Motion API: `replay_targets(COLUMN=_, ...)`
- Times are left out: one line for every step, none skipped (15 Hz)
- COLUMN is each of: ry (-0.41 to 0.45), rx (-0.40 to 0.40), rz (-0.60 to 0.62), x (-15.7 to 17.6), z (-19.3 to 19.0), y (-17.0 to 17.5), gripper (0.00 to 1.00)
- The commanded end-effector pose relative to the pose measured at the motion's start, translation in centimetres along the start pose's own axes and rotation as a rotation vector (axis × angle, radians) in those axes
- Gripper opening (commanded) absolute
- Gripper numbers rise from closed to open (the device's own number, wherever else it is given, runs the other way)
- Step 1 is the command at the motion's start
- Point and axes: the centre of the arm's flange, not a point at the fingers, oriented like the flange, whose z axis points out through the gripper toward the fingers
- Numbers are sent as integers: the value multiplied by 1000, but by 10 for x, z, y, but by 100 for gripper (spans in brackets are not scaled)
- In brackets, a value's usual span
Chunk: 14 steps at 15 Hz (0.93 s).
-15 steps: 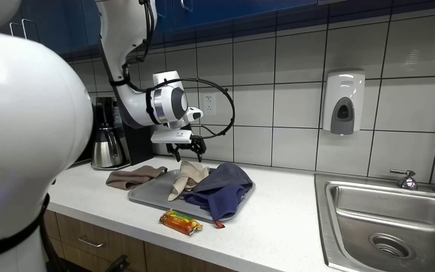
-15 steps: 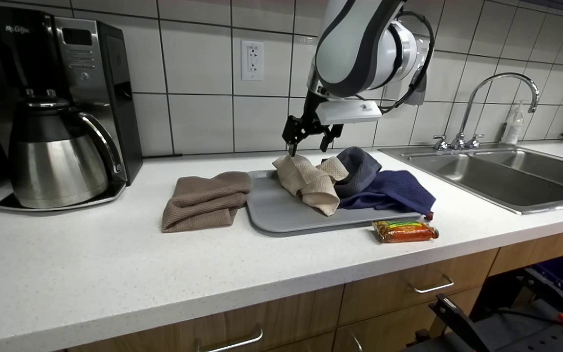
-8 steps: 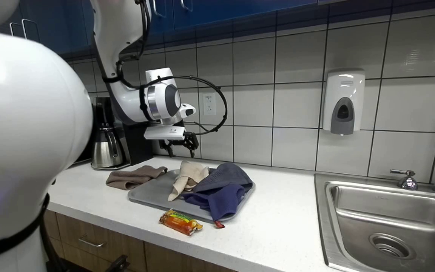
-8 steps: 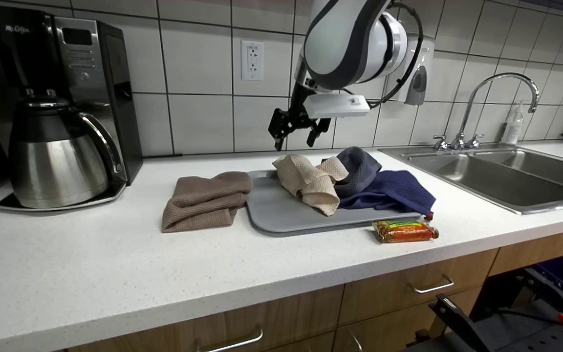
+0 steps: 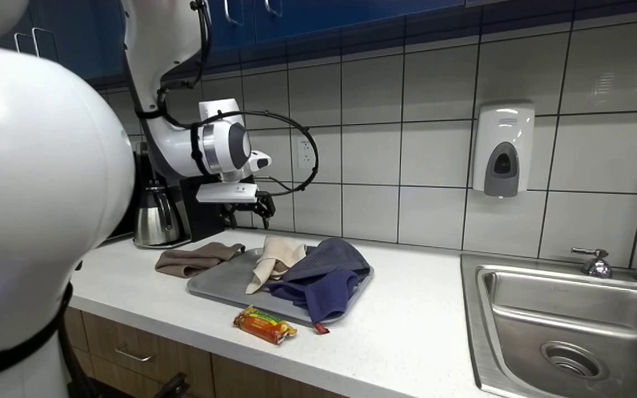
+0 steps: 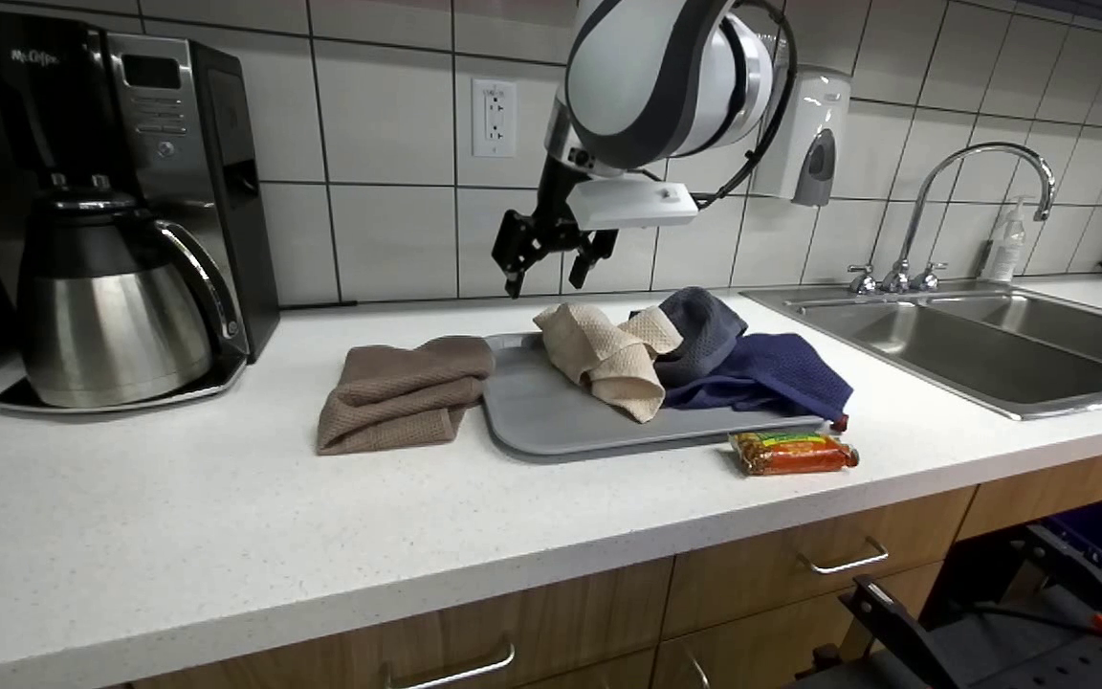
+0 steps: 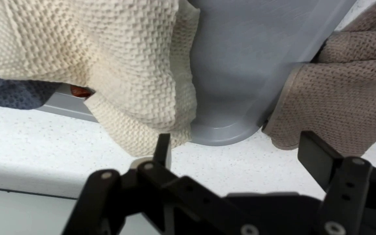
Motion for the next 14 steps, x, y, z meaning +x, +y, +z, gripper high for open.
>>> replay_targets(ry=-18, rx=3, rz=-45, x=10, z=-12, y=-12, gripper=100)
replay_targets(ry=-21, rx=1, rz=-51, x=12, z=-12, y=-18, gripper=100)
replay_targets(ry=-22, rx=2, rz=-59, x=13, z=-11, y=-22, gripper=100)
replay_targets(ry=-25, rx=4, rz=-68, x=15, z=-11, y=-28, gripper=100)
replay_targets(ry=-27, rx=6, rz=-76, x=15, z=-10, y=-33, gripper=100)
replay_targets(ry=-32, rx=10, rz=-80, x=16, z=-8, y=-38, gripper=100)
replay_targets(ry=-37, rx=13, rz=-85, x=17, z=-7, y=-44, gripper=100)
replay_targets(ry=-41, rx=16, rz=-89, x=19, z=-6, y=-50, gripper=100)
replay_targets(ry=-43, rx=14, rz=-92, x=20, z=-4, y=-56, gripper=100)
replay_targets(ry=-43, rx=16, rz=-96, x=21, z=-2, y=-62, gripper=100)
replay_targets(ry=-40, rx=20, rz=-98, x=23, z=-1, y=-68, gripper=100)
replay_targets(ry=-34, rx=21, rz=-97, x=23, z=1, y=-73, gripper=100)
replay_targets(ry=-35, rx=35, rz=-105, x=23, z=5, y=-77, gripper=100)
replay_targets(ry=-25, rx=38, rz=-105, x=14, z=-1, y=-65, gripper=100)
